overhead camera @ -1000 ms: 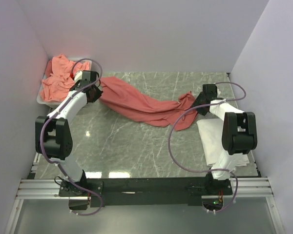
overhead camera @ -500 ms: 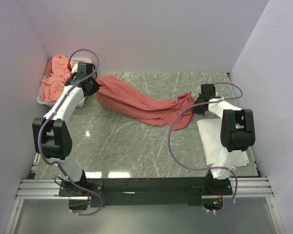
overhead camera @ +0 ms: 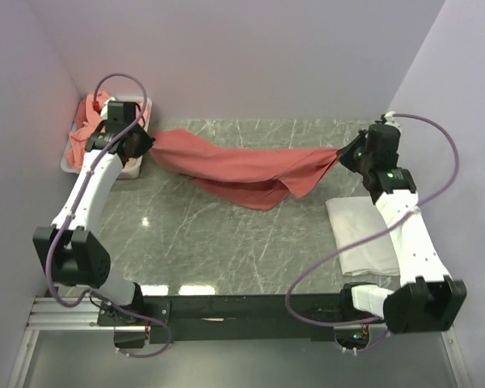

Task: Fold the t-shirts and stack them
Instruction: Flatten the tshirt out

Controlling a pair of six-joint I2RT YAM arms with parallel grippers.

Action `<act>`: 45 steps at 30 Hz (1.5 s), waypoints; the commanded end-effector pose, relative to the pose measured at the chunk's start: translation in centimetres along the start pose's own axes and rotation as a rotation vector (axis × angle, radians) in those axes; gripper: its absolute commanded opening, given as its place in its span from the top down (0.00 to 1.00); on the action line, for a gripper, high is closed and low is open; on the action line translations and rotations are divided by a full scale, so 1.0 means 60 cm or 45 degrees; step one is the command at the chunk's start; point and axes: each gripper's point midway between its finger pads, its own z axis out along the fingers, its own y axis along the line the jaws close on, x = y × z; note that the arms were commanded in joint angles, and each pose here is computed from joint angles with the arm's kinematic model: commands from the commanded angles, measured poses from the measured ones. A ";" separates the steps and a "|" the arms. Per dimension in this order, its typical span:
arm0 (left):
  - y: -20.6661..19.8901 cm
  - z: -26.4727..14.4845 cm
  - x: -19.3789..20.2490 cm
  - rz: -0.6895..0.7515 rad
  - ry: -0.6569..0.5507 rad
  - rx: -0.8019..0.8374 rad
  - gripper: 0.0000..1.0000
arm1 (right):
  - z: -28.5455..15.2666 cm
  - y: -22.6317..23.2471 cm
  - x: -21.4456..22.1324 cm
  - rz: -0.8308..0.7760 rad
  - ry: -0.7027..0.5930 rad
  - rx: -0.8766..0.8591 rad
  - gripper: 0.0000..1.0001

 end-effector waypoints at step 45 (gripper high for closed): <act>0.175 0.012 0.370 -0.104 0.262 -0.345 0.50 | 0.101 -0.050 0.125 -0.103 0.263 0.110 0.68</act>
